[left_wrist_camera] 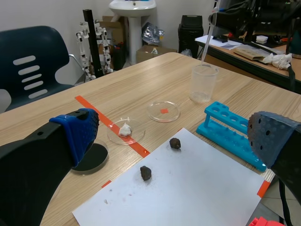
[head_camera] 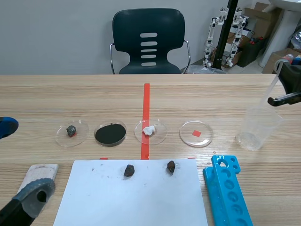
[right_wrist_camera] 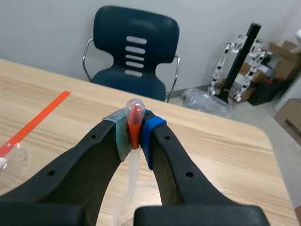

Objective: Put the dropper in the beaker

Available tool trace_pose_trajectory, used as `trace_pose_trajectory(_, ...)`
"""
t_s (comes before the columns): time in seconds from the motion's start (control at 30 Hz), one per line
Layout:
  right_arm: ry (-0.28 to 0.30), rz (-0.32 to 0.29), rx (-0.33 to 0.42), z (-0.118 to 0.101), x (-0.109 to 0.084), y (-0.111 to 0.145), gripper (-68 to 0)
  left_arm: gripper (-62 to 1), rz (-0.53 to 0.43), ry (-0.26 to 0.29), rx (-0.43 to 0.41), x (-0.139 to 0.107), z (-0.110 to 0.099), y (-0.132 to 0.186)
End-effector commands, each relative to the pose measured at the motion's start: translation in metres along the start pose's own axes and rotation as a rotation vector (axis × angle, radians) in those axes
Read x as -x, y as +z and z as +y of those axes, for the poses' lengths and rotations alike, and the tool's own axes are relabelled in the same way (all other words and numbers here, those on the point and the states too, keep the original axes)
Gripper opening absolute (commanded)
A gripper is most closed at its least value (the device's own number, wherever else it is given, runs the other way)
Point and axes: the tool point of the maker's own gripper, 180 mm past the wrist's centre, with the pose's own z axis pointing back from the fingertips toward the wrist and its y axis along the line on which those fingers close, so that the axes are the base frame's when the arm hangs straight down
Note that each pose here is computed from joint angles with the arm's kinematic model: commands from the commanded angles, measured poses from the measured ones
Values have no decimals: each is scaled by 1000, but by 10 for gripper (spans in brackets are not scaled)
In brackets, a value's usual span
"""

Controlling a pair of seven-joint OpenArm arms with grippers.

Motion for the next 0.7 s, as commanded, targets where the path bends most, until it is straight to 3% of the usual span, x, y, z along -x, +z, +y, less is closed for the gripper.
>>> trace_pose_trajectory(0.0,8,-28,6,-4,-7,-5,-671,14,-32,-3,-3,-9,1,-1)
trace_pose_trajectory(0.3,-4,59,-13,4,30,-10,-671,14,-32,-3,-3,-9,1,-1)
trace_pose_trajectory(0.43,-8,70,-14,5,37,-9,-665,14,-31,-3,-3,-9,1,-1)
trace_pose_trajectory(0.67,11,78,-19,6,38,-9,-533,14,-31,-3,-3,-9,1,-1)
